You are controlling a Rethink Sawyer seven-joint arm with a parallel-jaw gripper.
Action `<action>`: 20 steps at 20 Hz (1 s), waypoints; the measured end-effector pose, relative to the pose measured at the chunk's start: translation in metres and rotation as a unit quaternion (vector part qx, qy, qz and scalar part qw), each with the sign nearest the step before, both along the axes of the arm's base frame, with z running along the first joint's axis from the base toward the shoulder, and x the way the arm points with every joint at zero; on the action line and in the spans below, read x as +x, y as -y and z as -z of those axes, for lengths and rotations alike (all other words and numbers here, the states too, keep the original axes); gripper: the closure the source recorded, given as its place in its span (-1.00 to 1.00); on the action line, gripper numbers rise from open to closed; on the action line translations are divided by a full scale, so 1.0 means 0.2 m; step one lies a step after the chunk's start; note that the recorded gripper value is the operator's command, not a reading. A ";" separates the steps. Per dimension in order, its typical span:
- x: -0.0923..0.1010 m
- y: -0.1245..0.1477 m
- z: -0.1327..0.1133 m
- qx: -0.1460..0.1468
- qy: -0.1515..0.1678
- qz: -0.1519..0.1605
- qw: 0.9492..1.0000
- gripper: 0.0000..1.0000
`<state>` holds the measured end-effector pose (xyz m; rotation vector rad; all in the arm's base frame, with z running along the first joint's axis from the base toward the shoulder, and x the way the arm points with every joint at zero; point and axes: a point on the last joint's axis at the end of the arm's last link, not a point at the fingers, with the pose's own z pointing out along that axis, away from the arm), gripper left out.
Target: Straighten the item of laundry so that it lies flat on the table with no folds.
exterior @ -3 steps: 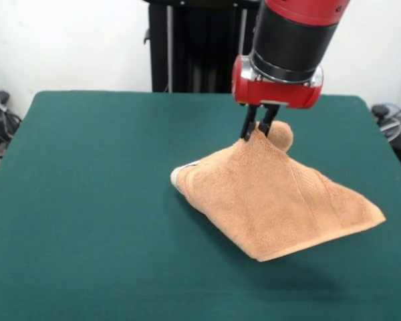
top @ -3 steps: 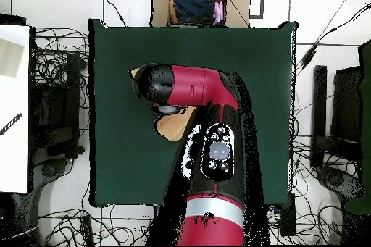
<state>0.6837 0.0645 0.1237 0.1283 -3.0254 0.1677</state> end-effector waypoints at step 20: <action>0.05 -0.02 -0.05 0.020 0.012 0.001 1.000 1.00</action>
